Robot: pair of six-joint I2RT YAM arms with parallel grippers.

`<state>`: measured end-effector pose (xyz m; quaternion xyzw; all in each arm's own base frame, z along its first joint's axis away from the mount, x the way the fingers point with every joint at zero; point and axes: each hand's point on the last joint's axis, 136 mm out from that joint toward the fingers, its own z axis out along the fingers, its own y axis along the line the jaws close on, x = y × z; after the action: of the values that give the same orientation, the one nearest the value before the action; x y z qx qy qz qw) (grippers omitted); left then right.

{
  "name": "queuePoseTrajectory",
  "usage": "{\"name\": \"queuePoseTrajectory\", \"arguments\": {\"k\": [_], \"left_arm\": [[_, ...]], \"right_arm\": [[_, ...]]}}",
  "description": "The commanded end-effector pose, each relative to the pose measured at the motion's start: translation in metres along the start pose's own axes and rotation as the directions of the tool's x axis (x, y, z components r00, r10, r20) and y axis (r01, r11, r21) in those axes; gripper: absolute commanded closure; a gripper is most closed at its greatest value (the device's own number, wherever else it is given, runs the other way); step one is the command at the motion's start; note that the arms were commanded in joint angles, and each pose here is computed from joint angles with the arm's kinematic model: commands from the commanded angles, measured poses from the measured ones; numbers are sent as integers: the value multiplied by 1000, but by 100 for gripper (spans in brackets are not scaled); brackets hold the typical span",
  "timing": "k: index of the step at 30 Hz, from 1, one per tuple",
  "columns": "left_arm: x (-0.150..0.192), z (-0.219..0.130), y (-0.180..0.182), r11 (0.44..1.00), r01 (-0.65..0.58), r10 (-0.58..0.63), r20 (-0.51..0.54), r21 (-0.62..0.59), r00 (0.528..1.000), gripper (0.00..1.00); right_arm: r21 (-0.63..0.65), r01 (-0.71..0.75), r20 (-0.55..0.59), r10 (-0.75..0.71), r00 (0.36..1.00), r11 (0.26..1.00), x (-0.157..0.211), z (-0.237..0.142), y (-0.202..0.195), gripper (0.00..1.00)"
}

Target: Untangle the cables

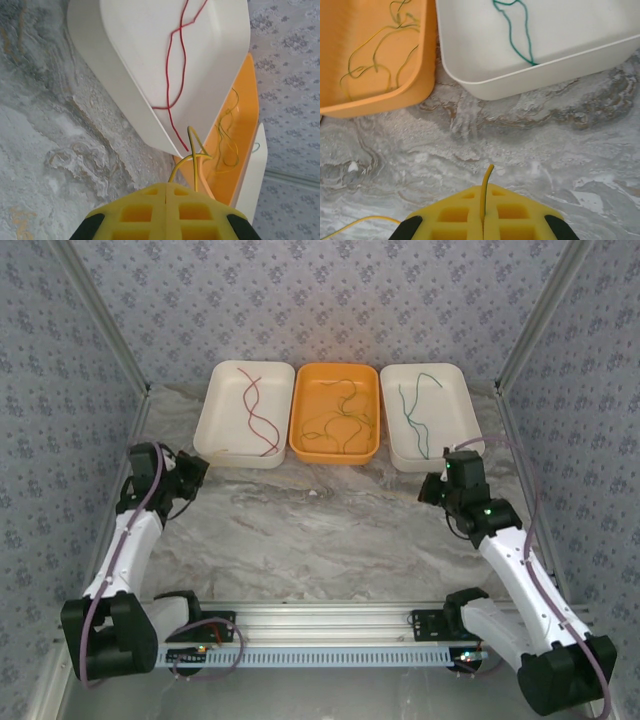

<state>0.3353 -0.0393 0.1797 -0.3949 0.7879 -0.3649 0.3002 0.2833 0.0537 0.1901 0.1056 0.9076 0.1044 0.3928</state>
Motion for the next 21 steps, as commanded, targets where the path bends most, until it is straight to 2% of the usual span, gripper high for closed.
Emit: {"name": "queuePoseTrajectory", "arguments": {"k": [1,4,10,15,21], "left_arm": [[19,-8,-4,998,-48,51,-91,37,995,100],[25,-10,14,997,-76,73,-102,-25,992,100],[36,-12,53,977,-150,137,-91,-151,986,100],[44,-10,78,947,-202,186,-85,-251,979,100],[44,-8,91,907,-281,274,-65,-314,959,100]], "right_arm": [[-26,-23,44,24,999,999,-21,-11,0,100],[-34,-58,93,61,994,998,-46,-24,-7,100],[-115,-195,279,220,935,974,-131,-73,-20,100],[-169,-276,438,323,839,946,-200,-133,-32,100],[-284,-353,556,453,697,891,-255,-189,-50,100]]}}
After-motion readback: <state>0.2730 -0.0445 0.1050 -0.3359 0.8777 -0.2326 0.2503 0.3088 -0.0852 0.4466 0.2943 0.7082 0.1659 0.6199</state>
